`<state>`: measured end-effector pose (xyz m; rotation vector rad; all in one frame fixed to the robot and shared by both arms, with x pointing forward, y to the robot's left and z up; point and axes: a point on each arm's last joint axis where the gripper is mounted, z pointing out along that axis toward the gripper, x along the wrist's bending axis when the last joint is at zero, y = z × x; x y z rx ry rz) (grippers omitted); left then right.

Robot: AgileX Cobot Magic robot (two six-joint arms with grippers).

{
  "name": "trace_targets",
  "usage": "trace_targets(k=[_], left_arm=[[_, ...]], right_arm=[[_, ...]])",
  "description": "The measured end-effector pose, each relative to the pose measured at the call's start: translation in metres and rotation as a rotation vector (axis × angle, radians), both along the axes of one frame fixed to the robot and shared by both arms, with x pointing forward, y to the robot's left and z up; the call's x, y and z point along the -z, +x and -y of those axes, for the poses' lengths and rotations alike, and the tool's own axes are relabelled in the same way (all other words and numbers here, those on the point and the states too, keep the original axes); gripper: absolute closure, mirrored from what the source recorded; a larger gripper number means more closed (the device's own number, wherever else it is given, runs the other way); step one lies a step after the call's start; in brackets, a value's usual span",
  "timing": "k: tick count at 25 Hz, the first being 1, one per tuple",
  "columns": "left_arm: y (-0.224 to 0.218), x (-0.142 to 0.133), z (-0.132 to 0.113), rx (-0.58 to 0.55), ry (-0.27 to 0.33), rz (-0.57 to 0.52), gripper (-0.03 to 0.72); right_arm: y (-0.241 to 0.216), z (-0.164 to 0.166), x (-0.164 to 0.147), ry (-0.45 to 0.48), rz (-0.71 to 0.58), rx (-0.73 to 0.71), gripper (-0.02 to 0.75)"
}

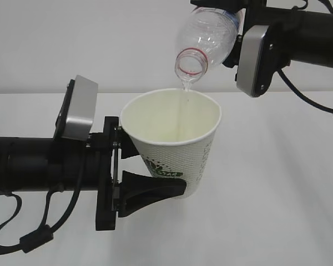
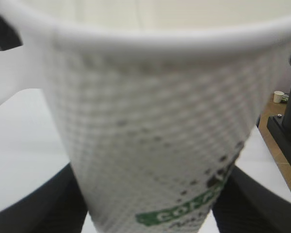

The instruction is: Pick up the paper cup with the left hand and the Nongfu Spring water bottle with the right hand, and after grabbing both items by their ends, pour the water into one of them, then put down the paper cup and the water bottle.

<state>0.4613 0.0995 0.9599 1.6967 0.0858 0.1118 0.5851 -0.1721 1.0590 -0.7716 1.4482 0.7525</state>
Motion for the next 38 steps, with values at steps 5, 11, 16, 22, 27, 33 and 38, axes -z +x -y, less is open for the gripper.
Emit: trace_targets(k=[5,11,16,22,27,33,38], left_arm=[[0.0000,0.0000,0.0000,0.000,0.000,0.000,0.160],[0.0000,0.0000,0.0000,0.000,0.000,0.000,0.165],[0.0000,0.0000,0.0000,0.000,0.000,0.000,0.166],[-0.0002,0.0001,0.0000,0.002,0.001,0.001,0.167],[-0.0003,0.0001,0.0000,0.003,0.002,0.001,0.167],[0.0002,0.0010,-0.0002,-0.002,0.011,0.000,0.167],[0.0007,0.0019,-0.0004,-0.008,0.021,0.000,0.167]], right_arm=[[-0.0001,-0.0001,-0.0001,-0.002,0.005,-0.001,0.288],[-0.0001,-0.0001,-0.0001,-0.012,0.020,-0.002,0.288],[-0.0001,-0.0001,-0.0001,-0.013,0.021,-0.002,0.288],[-0.0001,-0.0001,-0.0001,-0.013,0.021,-0.002,0.288],[-0.0001,-0.0001,-0.0001,-0.013,0.021,-0.002,0.288],[-0.0001,-0.0001,-0.0001,-0.013,0.021,-0.002,0.288],[-0.0002,-0.0001,-0.0002,-0.012,0.022,-0.003,0.288]])
